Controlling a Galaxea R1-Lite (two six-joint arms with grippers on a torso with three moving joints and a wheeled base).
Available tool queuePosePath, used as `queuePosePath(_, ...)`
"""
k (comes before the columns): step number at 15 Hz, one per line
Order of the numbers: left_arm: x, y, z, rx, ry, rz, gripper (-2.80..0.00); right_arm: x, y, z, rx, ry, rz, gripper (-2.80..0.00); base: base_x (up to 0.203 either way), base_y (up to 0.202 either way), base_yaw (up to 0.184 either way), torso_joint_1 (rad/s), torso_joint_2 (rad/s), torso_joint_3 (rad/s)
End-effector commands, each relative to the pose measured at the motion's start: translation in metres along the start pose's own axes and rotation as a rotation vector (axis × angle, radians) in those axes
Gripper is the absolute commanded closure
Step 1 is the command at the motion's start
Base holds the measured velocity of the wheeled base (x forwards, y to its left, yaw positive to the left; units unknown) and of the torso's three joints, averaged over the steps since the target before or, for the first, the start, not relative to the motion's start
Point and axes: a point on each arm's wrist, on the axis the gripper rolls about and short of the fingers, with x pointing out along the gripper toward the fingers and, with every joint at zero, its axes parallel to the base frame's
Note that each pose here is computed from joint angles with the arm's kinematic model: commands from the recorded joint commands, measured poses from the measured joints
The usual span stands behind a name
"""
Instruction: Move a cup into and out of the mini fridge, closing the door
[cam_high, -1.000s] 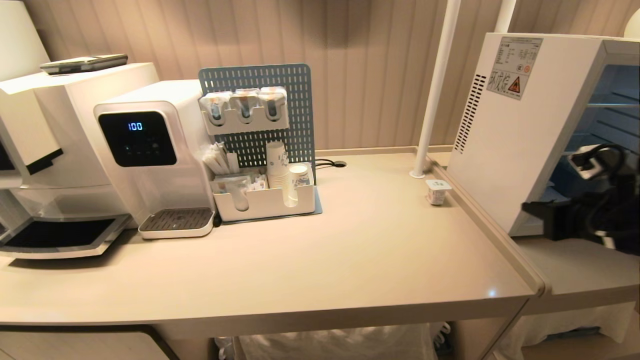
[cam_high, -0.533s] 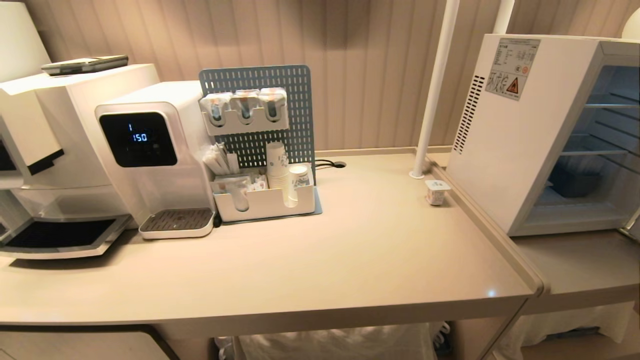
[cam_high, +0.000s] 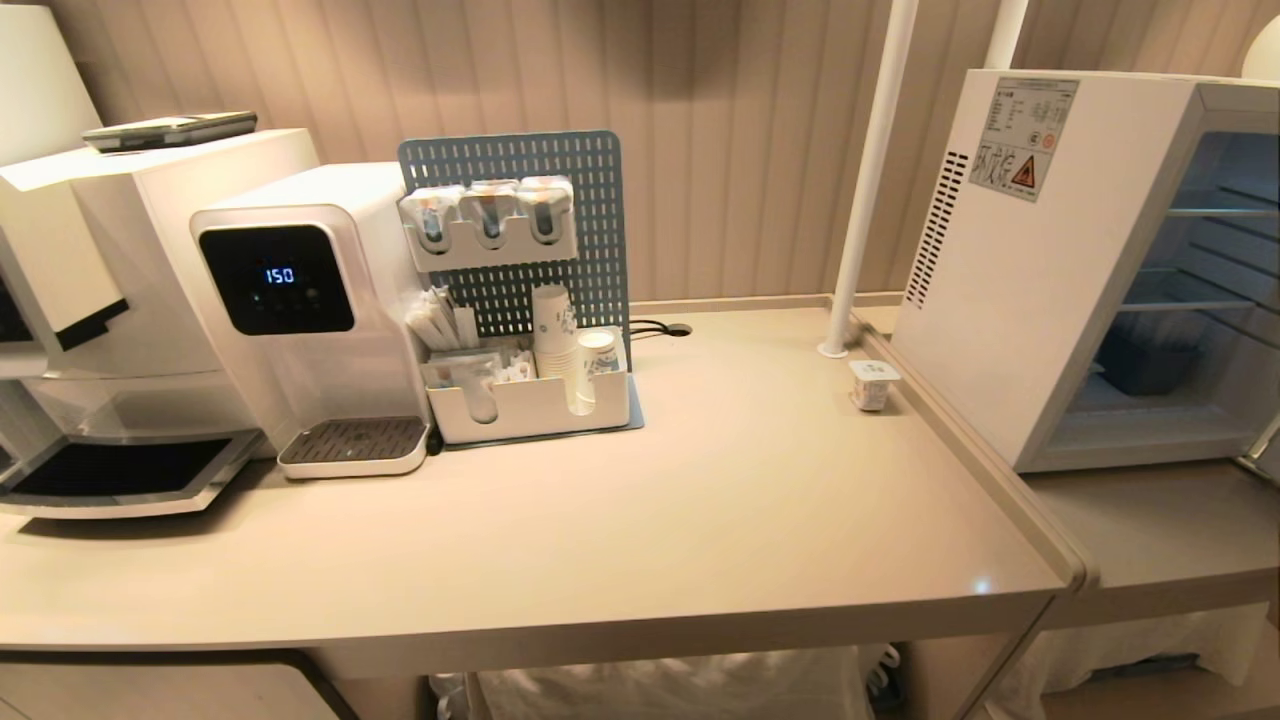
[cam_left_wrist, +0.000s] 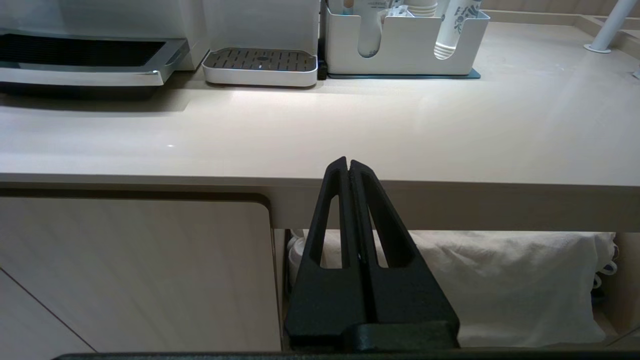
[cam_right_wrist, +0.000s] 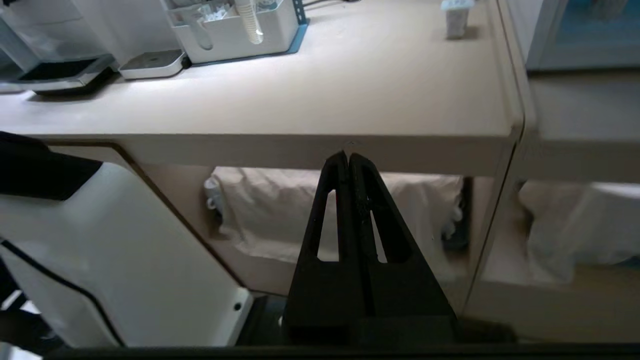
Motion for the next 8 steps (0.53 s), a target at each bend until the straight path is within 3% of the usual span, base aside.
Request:
queuePosePath(1, 0.000, 0.000, -0.001, 0.002, 0.003, 0.000, 0.00, -0.001, -0.002, -0.014, 0.031, -0.011, -0.024, 0.00, 0.000, 0.000, 0.000, 0.000, 0.00, 0.000)
queuePosePath(2, 0.000, 0.000, -0.001, 0.004, 0.003, 0.000, 0.00, 0.011, -0.008, -0.019, 0.040, 0.000, -0.079, 0.00, 0.000, 0.000, 0.000, 0.000, 0.00, 0.000)
queuePosePath(4, 0.000, 0.000, 0.000, 0.050, 0.003, -0.001, 0.00, 0.041, -0.023, -0.025, 0.001, -0.100, -0.234, 0.00, 0.000, 0.000, 0.000, 0.000, 0.00, 0.000)
queuePosePath(6, 0.000, 0.000, -0.002, 0.083, 0.025, -0.007, 0.00, 0.076, -0.039, -0.046, -0.126, -0.176, -0.298, 0.00, 0.000, 0.000, 0.000, 0.000, 0.00, 0.000)
queuePosePath(8, 0.000, 0.000, -0.002, 0.081, 0.026, -0.007, 0.00, 0.099, -0.050, -0.079, -0.183, -0.126, -0.316, 0.00, 0.000, 0.000, 0.000, 0.000, 0.00, 0.000)
